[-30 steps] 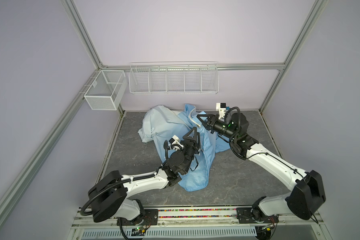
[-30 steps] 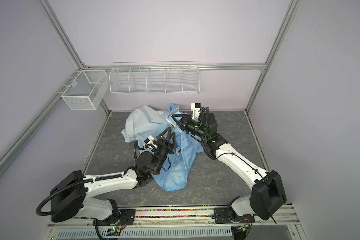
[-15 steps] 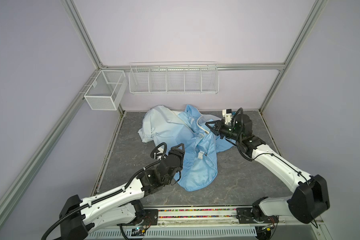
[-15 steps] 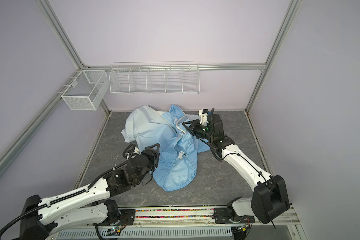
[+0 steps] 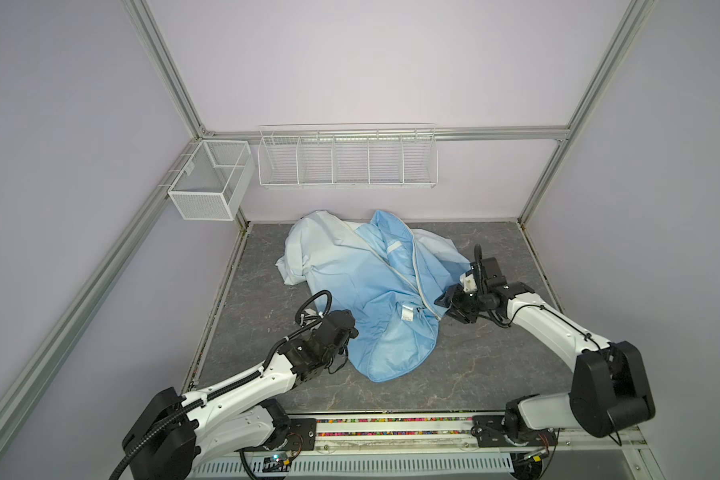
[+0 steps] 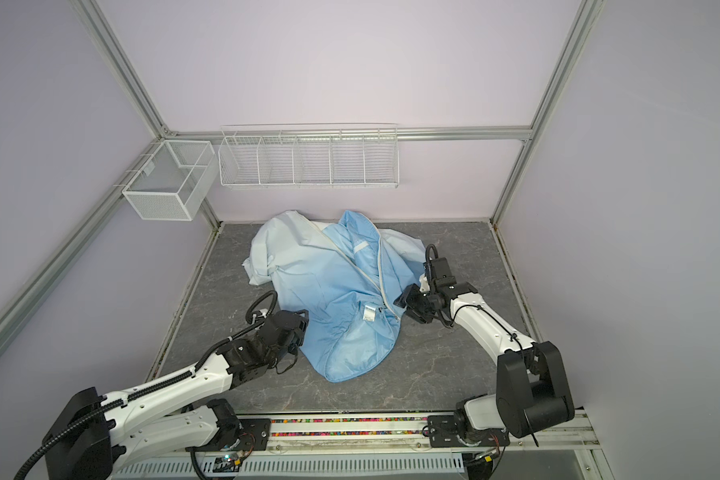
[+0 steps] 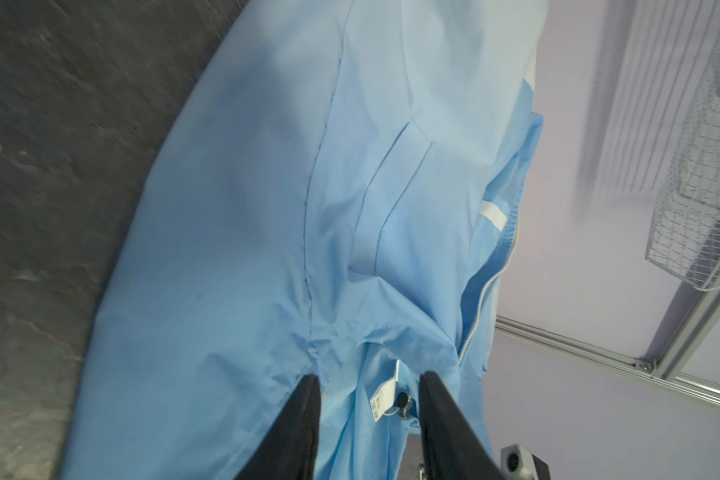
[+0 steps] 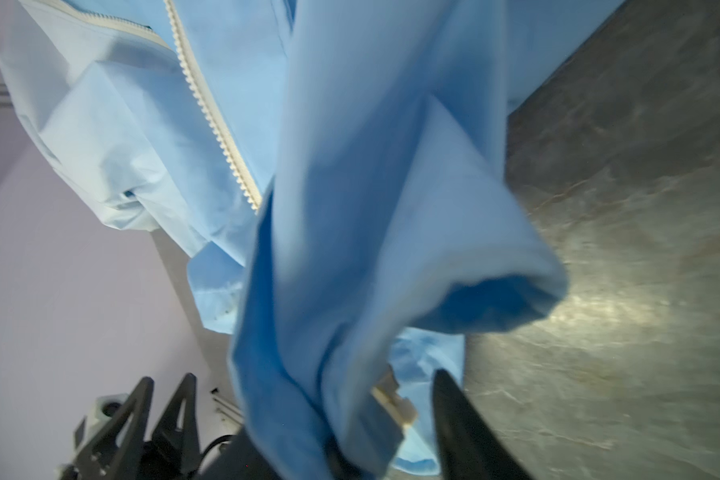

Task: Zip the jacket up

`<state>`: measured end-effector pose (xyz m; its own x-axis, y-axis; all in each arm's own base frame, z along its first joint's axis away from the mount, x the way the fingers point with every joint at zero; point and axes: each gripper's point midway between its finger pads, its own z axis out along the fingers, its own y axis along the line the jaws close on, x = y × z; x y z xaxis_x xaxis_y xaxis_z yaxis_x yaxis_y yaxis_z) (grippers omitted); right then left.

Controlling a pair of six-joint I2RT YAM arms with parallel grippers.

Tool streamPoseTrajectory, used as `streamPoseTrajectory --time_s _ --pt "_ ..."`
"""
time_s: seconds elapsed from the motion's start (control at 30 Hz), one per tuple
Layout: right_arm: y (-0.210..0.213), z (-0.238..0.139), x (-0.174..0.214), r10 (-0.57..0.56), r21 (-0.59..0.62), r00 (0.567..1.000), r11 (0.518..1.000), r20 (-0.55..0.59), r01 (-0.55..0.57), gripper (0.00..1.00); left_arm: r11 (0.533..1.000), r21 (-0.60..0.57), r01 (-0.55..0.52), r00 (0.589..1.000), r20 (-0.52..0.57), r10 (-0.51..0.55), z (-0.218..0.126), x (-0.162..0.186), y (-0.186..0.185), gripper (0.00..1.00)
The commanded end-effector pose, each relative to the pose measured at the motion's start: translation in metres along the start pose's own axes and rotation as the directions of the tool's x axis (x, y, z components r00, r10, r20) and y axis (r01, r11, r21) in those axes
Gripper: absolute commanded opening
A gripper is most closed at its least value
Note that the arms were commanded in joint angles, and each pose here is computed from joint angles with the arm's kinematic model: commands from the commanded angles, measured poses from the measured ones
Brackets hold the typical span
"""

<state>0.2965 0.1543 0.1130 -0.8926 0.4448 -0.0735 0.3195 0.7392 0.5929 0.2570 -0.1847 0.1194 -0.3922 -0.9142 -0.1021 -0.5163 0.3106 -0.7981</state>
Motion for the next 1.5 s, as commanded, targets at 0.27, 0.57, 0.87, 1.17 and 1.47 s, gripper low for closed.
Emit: streamPoseTrajectory --time_s 0.27,0.57,0.87,1.17,1.47 --pt "0.042 -0.053 -0.027 -0.218 -0.02 0.959 0.974 0.183 0.225 0.64 0.995 -0.083 -0.051 0.991 -0.13 0.04 0.064 -0.009 0.029 0.09" --pt "0.105 0.028 -0.019 -0.315 -0.202 0.947 0.933 -0.06 0.298 0.57 0.976 -0.215 -0.018 0.986 -0.166 -0.019 0.09 -0.033 0.071 0.01" --pt "0.032 0.094 0.009 -0.156 -0.009 0.965 0.987 -0.211 0.158 0.56 0.946 -0.321 -0.052 0.978 -0.206 -0.017 0.129 -0.09 0.091 0.0" --pt "0.0 0.1 0.018 -0.025 0.089 0.981 0.995 -0.193 0.043 0.58 0.92 -0.36 -0.154 0.979 -0.178 0.094 0.154 -0.169 0.057 0.0" --pt "0.087 0.048 -0.023 -0.199 -0.056 0.979 0.979 -0.052 0.196 0.59 0.957 -0.218 -0.191 0.981 -0.085 0.177 0.082 -0.174 -0.025 0.14"
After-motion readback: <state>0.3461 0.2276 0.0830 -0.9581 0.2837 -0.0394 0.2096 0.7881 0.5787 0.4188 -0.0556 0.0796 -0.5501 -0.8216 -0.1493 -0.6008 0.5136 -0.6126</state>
